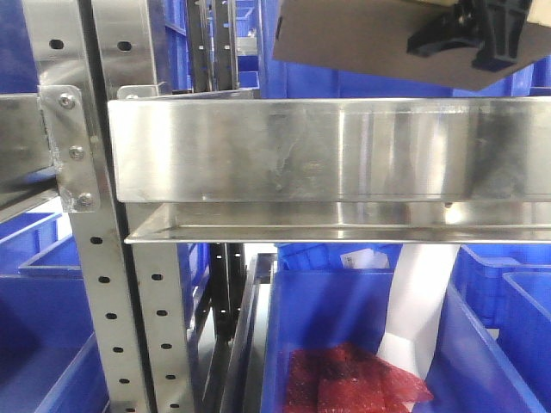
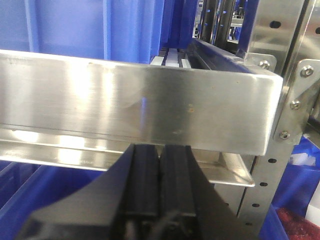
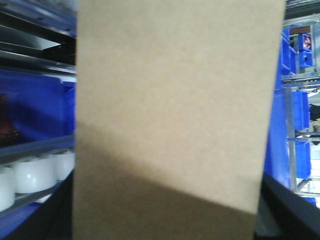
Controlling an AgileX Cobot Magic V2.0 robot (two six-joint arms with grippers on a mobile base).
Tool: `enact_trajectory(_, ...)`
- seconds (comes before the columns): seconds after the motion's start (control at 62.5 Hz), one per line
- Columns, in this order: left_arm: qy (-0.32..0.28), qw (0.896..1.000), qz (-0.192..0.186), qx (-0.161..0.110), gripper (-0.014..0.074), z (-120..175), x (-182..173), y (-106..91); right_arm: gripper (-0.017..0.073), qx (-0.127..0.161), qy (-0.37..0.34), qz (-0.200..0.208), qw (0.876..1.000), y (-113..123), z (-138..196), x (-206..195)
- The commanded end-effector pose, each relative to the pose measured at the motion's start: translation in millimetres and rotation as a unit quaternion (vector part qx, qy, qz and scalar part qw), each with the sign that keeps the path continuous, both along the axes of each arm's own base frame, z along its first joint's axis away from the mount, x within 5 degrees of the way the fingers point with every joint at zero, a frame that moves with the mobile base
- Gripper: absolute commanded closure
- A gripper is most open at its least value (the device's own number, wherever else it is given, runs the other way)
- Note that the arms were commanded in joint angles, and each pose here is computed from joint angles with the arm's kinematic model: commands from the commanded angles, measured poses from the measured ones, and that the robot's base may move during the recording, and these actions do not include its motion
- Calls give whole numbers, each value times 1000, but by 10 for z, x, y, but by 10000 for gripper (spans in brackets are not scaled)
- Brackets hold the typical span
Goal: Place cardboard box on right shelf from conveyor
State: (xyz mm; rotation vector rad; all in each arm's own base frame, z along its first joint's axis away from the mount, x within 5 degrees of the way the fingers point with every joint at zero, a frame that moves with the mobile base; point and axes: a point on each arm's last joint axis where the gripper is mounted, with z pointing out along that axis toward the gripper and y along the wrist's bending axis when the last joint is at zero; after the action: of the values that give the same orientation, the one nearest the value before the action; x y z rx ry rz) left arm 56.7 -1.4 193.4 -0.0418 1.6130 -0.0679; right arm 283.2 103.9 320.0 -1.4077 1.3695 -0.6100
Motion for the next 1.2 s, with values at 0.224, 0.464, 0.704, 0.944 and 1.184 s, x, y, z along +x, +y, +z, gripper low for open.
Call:
enact_trajectory(0.224, -48, 999, 2, -6, 713, 91, -9, 5, -14, 51, -93, 14, 994, -17, 432, -113)
enact_trajectory(0.464, -48, 999, 2, -6, 713, 91, -9, 5, -66, 75, -81, 5, 994, -22, 431, -114)
enact_trajectory(0.704, -48, 999, 2, -6, 713, 91, -9, 5, -77, 77, -83, 3, 994, -38, 469, -155)
enact_trajectory(0.944, -48, 999, 2, -6, 713, 91, -9, 5, -77, 69, -67, -5, 995, -62, 464, -191)
enact_trajectory(1.184, -48, 999, 2, -6, 713, 91, -9, 5, -74, 69, -59, 21, 996, 84, 451, -252)
